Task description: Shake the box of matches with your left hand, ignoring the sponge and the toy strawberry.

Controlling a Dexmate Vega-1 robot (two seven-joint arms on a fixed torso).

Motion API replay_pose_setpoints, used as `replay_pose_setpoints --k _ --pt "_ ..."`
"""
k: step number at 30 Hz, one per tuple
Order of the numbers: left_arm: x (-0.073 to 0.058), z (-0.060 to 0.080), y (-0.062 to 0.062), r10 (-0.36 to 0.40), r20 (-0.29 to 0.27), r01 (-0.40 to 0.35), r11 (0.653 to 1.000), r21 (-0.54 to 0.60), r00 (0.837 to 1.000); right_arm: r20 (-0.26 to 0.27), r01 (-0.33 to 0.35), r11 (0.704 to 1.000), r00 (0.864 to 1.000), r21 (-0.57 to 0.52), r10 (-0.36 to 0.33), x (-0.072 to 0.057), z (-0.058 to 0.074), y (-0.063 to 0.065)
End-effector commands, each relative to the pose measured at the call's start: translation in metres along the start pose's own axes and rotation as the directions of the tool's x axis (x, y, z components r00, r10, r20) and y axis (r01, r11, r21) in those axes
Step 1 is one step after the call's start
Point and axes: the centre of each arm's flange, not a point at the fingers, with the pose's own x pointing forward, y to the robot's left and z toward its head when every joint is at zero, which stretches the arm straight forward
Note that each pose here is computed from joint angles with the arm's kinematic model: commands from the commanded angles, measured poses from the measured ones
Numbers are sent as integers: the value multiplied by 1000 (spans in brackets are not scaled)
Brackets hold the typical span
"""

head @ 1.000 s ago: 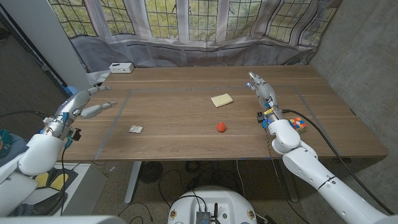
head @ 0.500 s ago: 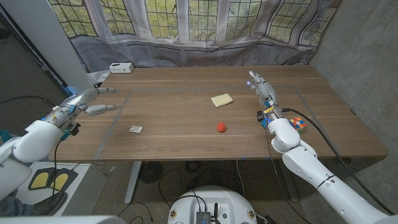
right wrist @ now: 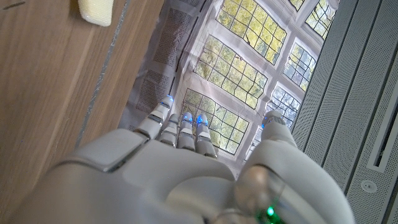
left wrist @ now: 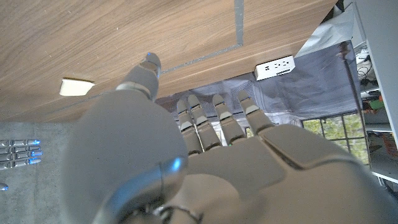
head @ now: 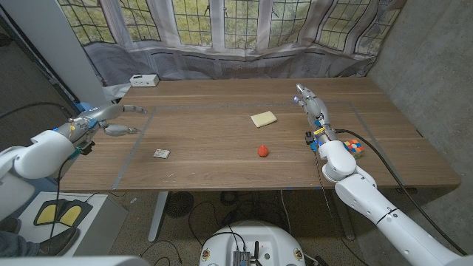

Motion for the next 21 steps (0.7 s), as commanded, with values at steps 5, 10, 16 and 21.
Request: replay_pose_setpoints --k 5,10,16,21 --pt "13 6 3 -104 29 100 990 103 994 13 -7 1000 1000 -17 7 3 5 3" --pt "19 11 1 -166 42 157 976 153 985 23 -10 1000 1000 -22 11 5 9 3" --pt "22 16 -1 -198 58 185 966 181 978 21 -11 1000 1000 -19 11 5 9 2" --pt "24 21 -2 -229 73 209 954 215 971 26 -6 1000 1000 -15 6 5 9 1"
